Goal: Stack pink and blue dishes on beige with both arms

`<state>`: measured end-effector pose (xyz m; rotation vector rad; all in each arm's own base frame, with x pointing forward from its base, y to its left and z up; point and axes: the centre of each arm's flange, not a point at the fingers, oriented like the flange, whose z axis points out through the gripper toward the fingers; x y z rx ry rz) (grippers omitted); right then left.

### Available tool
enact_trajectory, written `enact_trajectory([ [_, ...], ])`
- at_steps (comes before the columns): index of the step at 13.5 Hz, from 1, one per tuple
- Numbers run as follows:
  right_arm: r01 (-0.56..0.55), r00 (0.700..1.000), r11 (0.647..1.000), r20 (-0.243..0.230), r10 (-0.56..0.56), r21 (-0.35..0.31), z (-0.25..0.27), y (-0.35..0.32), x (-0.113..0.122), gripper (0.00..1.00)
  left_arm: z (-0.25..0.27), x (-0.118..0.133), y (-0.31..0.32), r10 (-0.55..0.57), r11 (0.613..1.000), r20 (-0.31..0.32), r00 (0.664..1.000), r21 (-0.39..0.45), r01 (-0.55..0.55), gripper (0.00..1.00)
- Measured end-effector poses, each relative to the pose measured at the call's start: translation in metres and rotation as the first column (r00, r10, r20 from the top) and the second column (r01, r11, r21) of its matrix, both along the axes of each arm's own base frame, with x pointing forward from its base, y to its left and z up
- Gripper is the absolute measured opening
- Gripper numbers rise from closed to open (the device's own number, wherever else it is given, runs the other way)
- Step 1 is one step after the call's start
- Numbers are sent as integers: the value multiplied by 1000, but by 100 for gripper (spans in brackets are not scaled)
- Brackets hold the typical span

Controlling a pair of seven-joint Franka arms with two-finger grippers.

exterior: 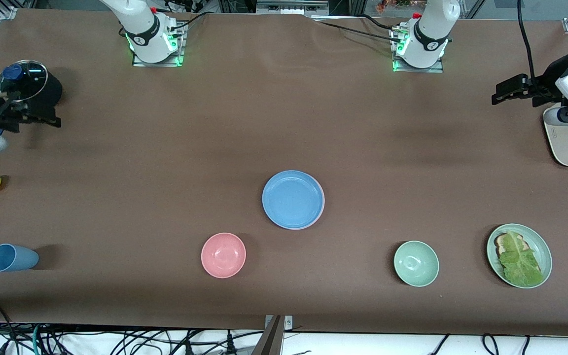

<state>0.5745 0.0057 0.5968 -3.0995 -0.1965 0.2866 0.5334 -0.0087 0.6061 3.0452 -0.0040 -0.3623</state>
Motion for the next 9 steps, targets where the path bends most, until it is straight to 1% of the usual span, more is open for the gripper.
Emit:
enact_trajectory([
  [2,35,996,999,77,-32,-34,3,19,-21,100,0,0,0,0,1000,0,1000,0,0,100],
  [3,51,993,998,110,-46,-44,3,24,-28,100,0,0,0,0,1000,0,1000,0,0,100],
  [4,62,988,996,144,-52,-60,4,25,-27,100,1,0,0,0,1000,2,1000,0,0,100],
  [5,69,983,995,175,-56,-73,4,22,-22,100,2,0,0,0,1000,6,1000,0,0,100],
  [7,94,976,994,201,-81,-60,-3,10,-9,100,5,1,0,0,1000,12,1000,0,0,100],
  [9,124,973,992,201,-115,-34,-9,-4,-3,100,6,1,-1,-3,1000,15,1000,0,3,100],
])
